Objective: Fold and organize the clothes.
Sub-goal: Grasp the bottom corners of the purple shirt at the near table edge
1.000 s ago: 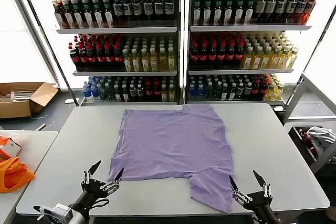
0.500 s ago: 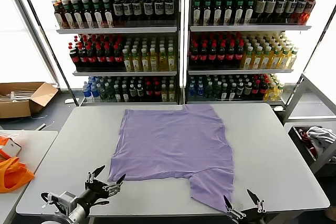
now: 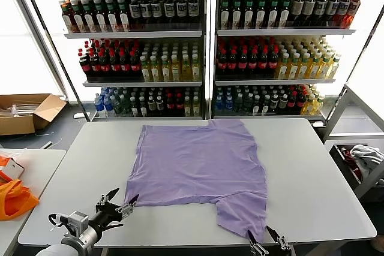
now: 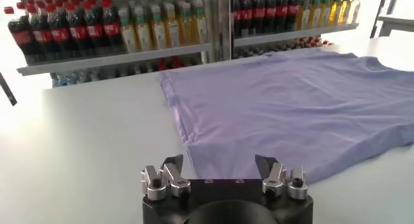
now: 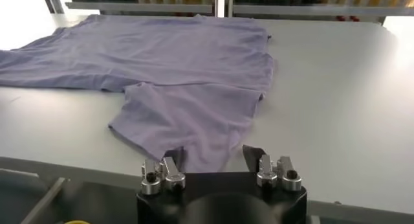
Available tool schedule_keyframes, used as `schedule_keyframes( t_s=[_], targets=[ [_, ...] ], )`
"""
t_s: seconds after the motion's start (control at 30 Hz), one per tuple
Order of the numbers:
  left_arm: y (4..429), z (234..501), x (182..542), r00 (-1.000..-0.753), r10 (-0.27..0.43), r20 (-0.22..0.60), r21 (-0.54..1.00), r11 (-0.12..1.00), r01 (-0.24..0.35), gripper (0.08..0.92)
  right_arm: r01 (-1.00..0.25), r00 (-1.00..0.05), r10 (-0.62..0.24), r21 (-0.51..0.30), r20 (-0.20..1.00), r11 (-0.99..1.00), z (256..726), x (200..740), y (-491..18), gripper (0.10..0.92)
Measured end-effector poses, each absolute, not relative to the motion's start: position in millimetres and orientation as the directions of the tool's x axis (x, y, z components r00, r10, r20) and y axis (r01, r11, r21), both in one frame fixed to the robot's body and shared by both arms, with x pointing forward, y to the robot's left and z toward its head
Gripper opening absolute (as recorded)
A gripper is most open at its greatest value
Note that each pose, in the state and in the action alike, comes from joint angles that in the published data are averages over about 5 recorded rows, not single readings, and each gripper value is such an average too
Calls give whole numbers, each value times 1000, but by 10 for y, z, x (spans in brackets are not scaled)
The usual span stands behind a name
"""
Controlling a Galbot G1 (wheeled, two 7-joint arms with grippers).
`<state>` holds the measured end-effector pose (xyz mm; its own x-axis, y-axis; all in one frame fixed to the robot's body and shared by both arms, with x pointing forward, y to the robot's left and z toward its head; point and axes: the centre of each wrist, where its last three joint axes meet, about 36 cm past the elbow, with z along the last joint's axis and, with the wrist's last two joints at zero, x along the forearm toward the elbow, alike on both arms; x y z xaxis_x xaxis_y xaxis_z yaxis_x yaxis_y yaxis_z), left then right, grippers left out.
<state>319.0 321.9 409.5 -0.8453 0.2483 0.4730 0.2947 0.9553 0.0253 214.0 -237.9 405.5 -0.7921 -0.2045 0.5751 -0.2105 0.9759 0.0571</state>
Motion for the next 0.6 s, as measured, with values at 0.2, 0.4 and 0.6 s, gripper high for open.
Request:
schedule_keyframes(
  t_s=[0.2,0.4,0.6],
  targets=[
    [3245,4016,3211,-840,236,489,18,960,280,504,-215,-785,-216,72,581,974,4068,2152,-2359,240],
    [3246,3945,3206,-834,231,502,5,963,269,368,-222,-779,-222,73,586,972,4088,2145,-2366,109],
    [3221,3881,3155,-823,233,518,-4,963,270,272,-223,-778,-224,76,586,972,4094,2142,-2369,107]
  ],
)
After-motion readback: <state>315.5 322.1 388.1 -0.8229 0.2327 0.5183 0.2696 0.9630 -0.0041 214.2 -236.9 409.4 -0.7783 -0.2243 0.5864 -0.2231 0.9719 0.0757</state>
